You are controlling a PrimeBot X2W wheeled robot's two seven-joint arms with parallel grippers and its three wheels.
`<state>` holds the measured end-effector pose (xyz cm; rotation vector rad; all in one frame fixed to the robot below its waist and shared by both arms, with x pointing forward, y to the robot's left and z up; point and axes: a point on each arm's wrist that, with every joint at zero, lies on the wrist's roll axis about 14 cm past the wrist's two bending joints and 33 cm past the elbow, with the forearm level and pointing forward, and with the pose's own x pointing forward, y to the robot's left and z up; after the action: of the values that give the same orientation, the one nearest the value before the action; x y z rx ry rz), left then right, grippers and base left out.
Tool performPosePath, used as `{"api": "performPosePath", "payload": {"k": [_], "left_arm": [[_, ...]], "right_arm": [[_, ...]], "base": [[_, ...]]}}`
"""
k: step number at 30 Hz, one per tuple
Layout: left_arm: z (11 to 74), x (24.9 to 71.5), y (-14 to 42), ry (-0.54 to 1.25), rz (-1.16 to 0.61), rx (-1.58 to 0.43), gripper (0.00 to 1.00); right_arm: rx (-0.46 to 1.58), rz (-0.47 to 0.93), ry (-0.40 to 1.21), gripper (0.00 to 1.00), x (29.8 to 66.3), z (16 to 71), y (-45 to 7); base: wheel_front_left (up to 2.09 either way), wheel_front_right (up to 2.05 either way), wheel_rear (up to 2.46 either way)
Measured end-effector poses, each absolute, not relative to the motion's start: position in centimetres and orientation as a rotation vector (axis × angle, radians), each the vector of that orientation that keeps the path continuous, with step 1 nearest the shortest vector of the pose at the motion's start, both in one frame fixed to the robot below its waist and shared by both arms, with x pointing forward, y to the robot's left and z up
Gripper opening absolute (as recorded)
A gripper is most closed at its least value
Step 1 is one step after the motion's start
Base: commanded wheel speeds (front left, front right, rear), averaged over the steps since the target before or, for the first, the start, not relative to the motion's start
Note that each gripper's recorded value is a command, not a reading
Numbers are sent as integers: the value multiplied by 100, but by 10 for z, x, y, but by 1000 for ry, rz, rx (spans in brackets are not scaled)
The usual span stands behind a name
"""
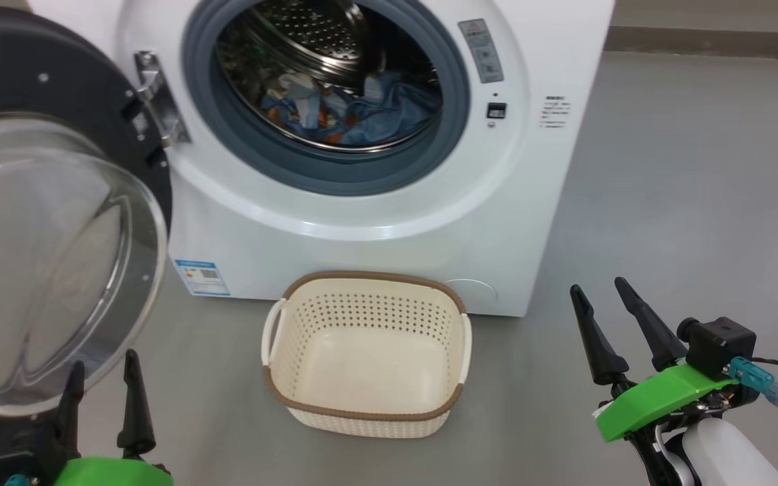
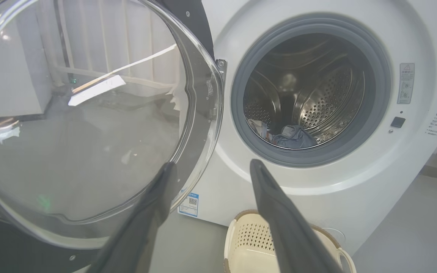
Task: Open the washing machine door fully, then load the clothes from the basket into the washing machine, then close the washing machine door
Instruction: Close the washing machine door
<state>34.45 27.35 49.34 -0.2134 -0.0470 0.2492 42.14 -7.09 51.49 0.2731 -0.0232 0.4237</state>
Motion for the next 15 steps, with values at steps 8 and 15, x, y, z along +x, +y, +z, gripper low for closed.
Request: {"api": "performPosePath", "payload": {"k": [8, 15], "left_arm": [[496, 321, 297, -62, 334, -207, 100], [497, 297, 314, -72, 401, -206, 100]], "right_arm": [[276, 505, -15, 100, 423, 517, -40], [269, 588, -12, 100, 421, 520, -9]], "base": [[0, 0, 0], [0, 0, 0]]}}
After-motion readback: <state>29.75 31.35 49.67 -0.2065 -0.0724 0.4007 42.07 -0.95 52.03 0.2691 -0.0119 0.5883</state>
